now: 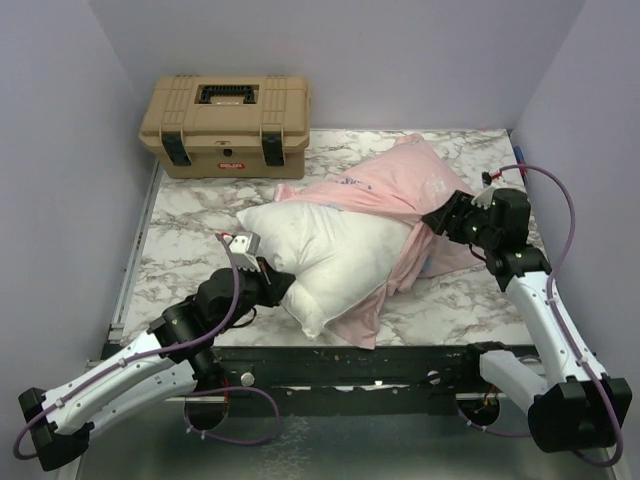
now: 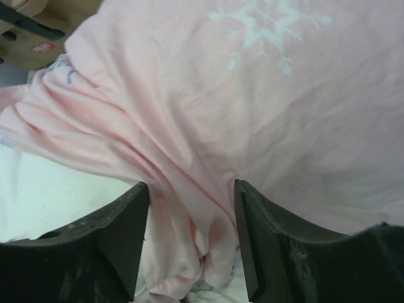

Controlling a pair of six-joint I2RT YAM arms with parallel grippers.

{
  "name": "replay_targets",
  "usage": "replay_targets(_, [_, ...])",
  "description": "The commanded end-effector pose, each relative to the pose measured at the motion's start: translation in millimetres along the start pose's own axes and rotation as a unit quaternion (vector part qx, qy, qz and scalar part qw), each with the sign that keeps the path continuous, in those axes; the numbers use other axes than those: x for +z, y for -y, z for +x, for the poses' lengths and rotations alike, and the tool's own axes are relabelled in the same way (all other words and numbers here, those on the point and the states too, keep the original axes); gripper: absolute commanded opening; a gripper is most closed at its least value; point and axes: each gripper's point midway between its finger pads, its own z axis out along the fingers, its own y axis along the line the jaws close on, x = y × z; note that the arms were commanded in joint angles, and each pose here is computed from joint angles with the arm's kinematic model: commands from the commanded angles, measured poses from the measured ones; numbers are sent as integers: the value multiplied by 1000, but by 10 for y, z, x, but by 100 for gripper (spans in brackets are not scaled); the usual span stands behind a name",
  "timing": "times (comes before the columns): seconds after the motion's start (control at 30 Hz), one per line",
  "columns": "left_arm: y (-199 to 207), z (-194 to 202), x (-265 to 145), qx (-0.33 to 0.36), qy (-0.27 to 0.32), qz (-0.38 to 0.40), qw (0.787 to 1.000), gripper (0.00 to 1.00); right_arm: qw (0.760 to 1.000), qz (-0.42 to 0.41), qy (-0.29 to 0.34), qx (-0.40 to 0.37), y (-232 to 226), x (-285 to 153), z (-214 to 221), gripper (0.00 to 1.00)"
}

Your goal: Remove the pillowcase from the pillow

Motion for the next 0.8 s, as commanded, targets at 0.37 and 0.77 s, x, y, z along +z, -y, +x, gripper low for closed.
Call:
replay_targets(0.37, [392, -136, -80, 18, -14, 81, 996, 71, 974, -156, -21, -165, -1182, 5, -1, 83])
replay_targets(0.77, [275, -1045, 15, 62, 88, -72, 992, 87, 963, -167, -62, -203, -1373, 135, 306, 85])
